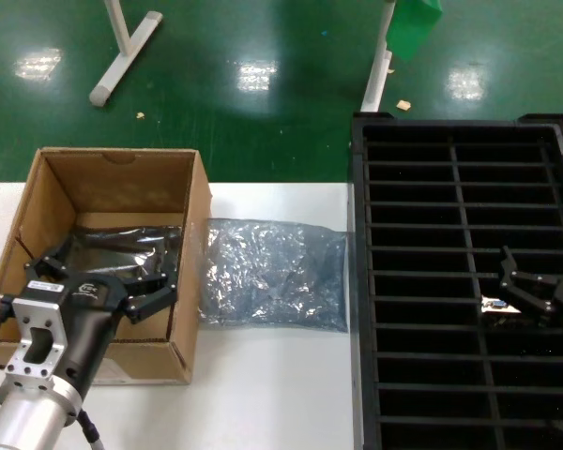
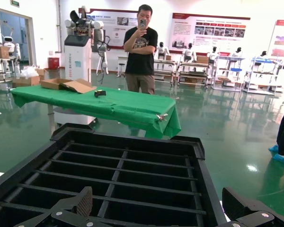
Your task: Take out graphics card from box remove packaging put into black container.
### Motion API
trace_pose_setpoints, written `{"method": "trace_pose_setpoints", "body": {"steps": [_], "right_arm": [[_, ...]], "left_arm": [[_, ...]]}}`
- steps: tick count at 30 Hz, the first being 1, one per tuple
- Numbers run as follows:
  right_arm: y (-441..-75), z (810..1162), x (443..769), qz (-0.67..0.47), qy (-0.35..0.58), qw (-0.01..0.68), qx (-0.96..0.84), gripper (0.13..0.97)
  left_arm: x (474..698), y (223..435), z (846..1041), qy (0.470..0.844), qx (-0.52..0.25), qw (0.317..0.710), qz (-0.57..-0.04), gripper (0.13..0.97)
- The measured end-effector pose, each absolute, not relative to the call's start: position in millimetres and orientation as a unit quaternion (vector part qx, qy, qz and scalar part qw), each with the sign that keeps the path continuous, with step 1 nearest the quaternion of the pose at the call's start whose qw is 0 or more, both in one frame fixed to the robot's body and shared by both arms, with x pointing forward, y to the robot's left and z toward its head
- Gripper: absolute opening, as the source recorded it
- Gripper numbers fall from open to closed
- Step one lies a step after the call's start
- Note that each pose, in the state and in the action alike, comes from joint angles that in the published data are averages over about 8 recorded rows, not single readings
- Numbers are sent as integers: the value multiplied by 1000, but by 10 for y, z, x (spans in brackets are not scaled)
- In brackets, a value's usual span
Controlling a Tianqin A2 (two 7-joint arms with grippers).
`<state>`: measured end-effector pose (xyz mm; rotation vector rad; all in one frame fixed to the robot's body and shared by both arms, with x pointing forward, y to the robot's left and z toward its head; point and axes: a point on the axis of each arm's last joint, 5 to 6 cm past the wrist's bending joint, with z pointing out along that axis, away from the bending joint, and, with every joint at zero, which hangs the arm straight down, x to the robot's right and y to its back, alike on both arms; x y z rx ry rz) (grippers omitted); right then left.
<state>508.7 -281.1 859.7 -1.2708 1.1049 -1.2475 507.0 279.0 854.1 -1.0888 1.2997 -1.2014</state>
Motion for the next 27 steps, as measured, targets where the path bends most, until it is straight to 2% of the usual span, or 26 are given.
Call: {"method": "trace_pose_setpoints", "body": {"steps": [27], "right_arm": [[-2803,8557,5079,-514,467,496,-521,966]], "left_arm": [[5028,2803,8549,523,-466,513,-496,966]]}}
